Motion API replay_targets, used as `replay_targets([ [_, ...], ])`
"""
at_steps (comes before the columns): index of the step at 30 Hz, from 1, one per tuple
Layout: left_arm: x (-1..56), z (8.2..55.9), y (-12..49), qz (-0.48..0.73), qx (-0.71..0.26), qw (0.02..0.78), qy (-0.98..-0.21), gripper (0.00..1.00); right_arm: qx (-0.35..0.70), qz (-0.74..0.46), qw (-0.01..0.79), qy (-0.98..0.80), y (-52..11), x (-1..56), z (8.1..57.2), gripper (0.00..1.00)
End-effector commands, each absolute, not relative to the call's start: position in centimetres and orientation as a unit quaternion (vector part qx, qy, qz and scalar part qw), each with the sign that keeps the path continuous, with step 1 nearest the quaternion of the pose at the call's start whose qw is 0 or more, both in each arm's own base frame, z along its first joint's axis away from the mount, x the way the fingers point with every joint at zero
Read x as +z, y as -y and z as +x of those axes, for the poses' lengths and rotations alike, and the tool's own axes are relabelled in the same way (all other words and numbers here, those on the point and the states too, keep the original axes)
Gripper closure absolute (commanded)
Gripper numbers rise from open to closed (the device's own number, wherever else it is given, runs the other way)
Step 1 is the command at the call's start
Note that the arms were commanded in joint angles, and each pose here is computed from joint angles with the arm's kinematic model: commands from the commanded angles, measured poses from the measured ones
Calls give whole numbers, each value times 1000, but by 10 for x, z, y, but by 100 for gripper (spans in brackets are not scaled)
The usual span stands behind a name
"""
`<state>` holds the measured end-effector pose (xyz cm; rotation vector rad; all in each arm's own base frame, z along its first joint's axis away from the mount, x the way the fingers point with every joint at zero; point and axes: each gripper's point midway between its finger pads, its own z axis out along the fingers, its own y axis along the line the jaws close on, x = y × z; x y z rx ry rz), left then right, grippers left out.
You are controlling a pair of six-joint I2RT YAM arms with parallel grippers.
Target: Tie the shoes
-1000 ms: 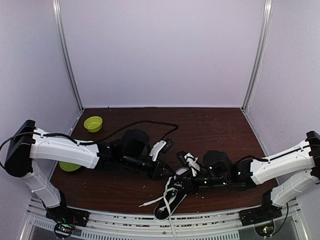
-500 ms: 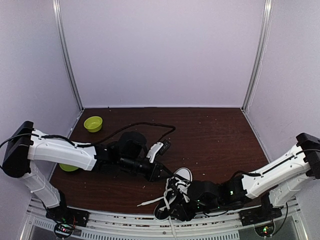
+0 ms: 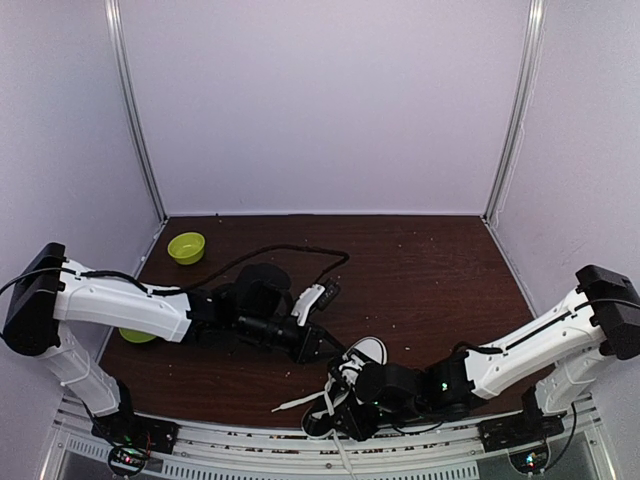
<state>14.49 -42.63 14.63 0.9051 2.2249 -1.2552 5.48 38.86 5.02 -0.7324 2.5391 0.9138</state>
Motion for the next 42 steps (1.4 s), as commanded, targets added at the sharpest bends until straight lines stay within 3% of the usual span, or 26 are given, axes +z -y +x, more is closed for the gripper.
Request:
replay_targets([
  [1,168,146,428,324,-478,238,-781,100,295,-249,171,-906,-386,37,60,77],
  [9,168,145,426,325,-481,238,-779,100,295,-253,172,-905,-387,33,63,100],
  [17,172,131,423,348,-510,242,-749,100,292,-213,187,-914,-359,33,72,100],
  [24,150,95,421,419,-492,200,-736,100,275,-182,210,-920,-331,37,91,100],
  [35,139,106,415,407,-452,221,-763,100,315,-199,241,-896,-320,79,97,100],
  [42,147,87,427,449,-476,212,-726,100,275,-172,256,-911,-297,82,118,100],
])
